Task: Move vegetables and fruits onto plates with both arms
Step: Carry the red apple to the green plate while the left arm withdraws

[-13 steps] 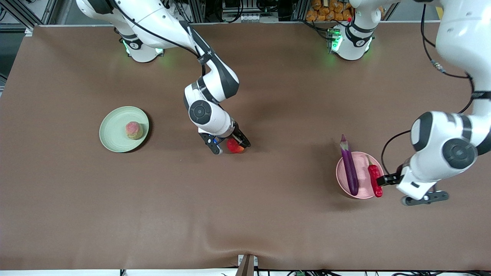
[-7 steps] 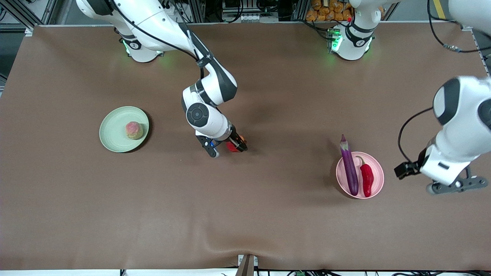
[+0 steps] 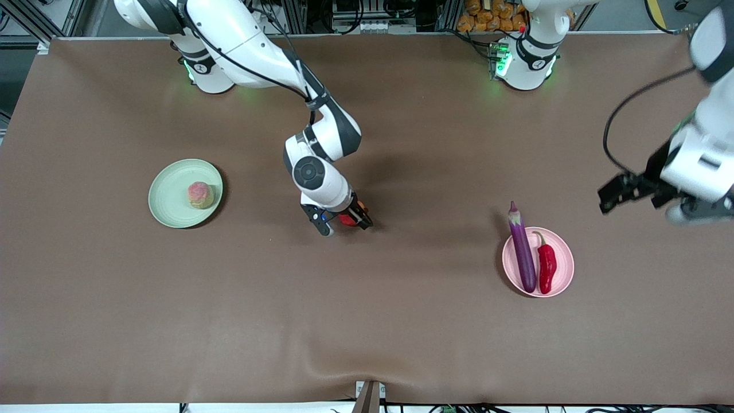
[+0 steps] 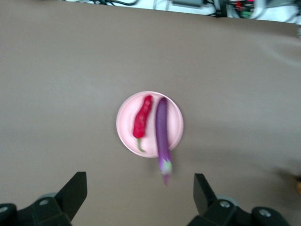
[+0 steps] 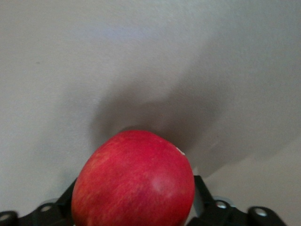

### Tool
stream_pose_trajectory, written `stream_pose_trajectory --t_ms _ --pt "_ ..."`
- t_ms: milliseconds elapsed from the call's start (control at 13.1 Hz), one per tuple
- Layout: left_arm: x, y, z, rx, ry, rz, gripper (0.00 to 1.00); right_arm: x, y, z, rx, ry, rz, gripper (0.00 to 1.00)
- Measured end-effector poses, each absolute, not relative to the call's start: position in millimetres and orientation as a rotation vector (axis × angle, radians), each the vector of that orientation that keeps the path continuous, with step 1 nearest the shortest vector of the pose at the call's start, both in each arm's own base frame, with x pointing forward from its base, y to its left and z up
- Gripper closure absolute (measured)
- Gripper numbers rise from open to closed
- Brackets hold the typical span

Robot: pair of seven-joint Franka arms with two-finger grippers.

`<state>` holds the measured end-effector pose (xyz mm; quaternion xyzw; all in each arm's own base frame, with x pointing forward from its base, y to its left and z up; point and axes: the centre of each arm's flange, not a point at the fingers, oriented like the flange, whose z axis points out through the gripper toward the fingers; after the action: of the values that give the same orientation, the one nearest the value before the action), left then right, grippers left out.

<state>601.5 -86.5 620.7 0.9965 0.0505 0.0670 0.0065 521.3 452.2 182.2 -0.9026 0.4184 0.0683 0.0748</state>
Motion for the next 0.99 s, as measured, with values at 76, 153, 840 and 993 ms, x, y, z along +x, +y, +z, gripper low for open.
stream_pose_trajectory --t_ms 76,153,840,993 --pt "590 -88 632 3.113 0.154 0.193 0.00 520 454 183 -2.736 1.230 0.174 0.07" --pt "583 -89 639 3.117 0.145 0.180 0.00 520 454 183 -2.750 1.223 0.173 0.16" --pt "534 -64 670 3.097 0.113 0.074 0.00 552 344 263 -3.141 1.084 0.475 0.16" --pt "531 -67 671 3.099 0.105 0.073 0.00 567 295 287 -3.157 1.011 0.576 0.16"
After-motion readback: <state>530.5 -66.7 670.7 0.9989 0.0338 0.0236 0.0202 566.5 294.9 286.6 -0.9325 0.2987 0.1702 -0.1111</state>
